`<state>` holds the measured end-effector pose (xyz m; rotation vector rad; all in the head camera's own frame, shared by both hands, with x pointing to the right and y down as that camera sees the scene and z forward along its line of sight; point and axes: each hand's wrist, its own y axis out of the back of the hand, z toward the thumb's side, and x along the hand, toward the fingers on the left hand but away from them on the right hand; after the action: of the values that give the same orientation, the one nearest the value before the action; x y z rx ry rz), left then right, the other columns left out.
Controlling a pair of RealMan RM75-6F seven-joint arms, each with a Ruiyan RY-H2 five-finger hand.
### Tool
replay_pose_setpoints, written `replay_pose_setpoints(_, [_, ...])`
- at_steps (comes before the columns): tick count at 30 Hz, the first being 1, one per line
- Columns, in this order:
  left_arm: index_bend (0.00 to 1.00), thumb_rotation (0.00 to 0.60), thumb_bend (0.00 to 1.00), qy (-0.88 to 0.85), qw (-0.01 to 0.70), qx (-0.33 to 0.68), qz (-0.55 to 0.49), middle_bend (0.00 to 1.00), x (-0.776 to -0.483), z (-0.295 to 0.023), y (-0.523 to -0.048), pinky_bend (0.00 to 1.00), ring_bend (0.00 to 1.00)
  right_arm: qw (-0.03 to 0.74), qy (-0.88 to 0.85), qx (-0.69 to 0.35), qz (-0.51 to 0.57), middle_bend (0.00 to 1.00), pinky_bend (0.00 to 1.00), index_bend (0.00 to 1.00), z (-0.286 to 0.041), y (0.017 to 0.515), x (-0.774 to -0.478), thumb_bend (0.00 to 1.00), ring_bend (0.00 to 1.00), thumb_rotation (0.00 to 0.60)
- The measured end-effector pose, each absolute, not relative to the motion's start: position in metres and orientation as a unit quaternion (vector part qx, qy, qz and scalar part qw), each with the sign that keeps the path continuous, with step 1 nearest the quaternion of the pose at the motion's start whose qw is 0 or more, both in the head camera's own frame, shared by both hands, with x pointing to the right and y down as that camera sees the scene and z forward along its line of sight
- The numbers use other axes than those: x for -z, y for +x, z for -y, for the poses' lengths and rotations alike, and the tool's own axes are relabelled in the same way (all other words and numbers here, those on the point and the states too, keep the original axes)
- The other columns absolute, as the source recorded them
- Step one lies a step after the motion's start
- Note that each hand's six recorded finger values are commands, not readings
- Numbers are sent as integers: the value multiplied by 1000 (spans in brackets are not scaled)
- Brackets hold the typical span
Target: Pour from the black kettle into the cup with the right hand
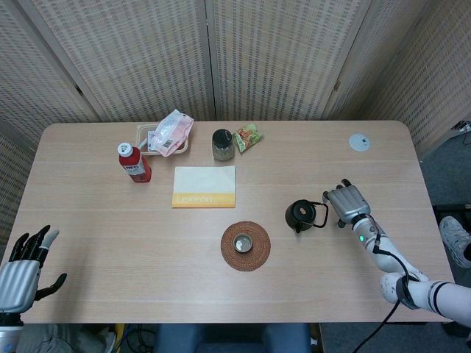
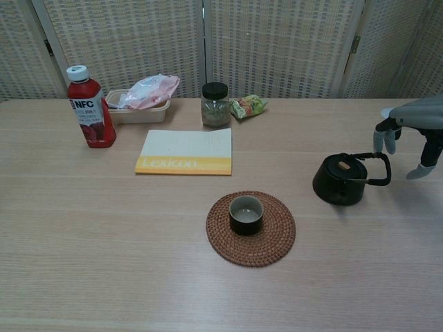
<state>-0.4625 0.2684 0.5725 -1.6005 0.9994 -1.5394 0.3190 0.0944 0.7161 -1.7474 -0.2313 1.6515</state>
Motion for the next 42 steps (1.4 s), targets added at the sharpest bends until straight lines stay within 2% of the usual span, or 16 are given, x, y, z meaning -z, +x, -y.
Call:
replay_pose_setpoints(12, [87, 600, 254, -617, 345, 593, -384, 30, -572, -269, -462, 12, 102, 347, -690, -630, 77, 366, 125, 334, -112, 317, -715, 0, 231, 600])
replay_pose_setpoints(22, [87, 600, 255, -617, 346, 593, -386, 30, -571, -270, -464, 12, 102, 347, -714, -605, 64, 366, 125, 334, -142, 303, -710, 0, 231, 600])
replay_pose_setpoints(30, [87, 600, 254, -616, 345, 592, -388, 30, -569, -272, -465, 12, 102, 361, -706, -604, 76, 370, 125, 334, -143, 305, -705, 14, 231, 600])
replay_pose_setpoints(42, [87, 600, 254, -618, 348, 586, -392, 30, -565, -273, -465, 12, 102, 392, -715, -567, 116, 376, 125, 334, -143, 290, -669, 105, 232, 600])
